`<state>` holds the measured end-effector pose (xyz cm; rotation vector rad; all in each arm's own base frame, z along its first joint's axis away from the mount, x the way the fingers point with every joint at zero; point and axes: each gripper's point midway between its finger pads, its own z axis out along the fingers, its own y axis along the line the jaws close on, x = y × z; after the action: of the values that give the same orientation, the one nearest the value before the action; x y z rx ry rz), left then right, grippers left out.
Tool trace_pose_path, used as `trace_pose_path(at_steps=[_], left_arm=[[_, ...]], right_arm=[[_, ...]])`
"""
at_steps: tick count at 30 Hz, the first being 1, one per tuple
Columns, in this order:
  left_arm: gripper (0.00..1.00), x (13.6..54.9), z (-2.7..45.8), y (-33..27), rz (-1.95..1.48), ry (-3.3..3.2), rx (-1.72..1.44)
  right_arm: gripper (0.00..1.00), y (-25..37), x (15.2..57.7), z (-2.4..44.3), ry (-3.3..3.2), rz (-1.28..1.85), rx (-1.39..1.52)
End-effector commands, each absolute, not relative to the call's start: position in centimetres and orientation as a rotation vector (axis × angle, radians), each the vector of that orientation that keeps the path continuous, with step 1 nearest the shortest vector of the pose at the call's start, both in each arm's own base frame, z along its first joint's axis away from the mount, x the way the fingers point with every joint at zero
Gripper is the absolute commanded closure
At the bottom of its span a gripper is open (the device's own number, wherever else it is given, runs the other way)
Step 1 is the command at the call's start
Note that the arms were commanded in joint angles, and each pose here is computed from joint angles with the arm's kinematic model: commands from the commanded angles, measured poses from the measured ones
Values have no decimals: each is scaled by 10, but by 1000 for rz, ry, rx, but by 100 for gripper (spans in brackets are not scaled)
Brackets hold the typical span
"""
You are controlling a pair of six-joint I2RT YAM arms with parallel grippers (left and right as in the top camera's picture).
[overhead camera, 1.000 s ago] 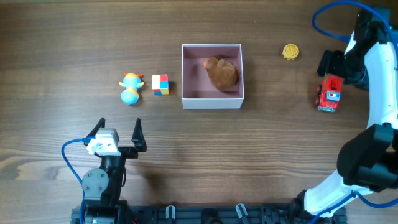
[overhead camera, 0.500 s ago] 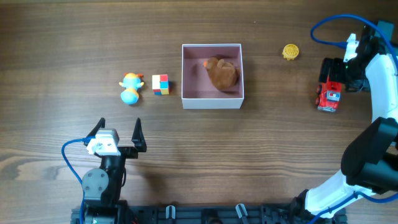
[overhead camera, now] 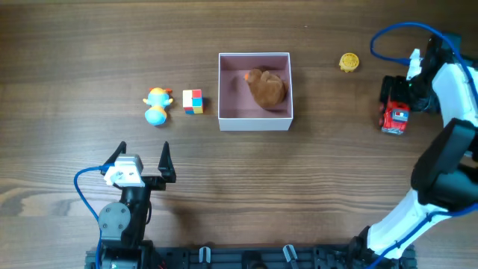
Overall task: Pack container
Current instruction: 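Move the right gripper to the red toy truck and grasp it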
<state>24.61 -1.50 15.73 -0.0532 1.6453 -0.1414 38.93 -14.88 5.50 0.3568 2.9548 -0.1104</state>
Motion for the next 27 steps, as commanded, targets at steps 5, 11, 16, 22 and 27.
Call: trace_pose_path(at_steps=[5,11,16,22,27], left_arm=[[0,246,157,-16,-138,1646,-32],[0,246,157,-16,-138,1646,-33],[0,246,157,-16,-138,1646,-33],[0,246,157,-16,-138,1646,-32],[0,246,157,-16,-138,1646,-33]], right_arm=[[0,-151,389,33,2978,-81,388],[8,-151,387,30,2990,-77,390],[18,-154,391,27,2978,-81,396],[30,-155,391,26,2976,-82,400],[42,-155,393,26,2965,-84,409]])
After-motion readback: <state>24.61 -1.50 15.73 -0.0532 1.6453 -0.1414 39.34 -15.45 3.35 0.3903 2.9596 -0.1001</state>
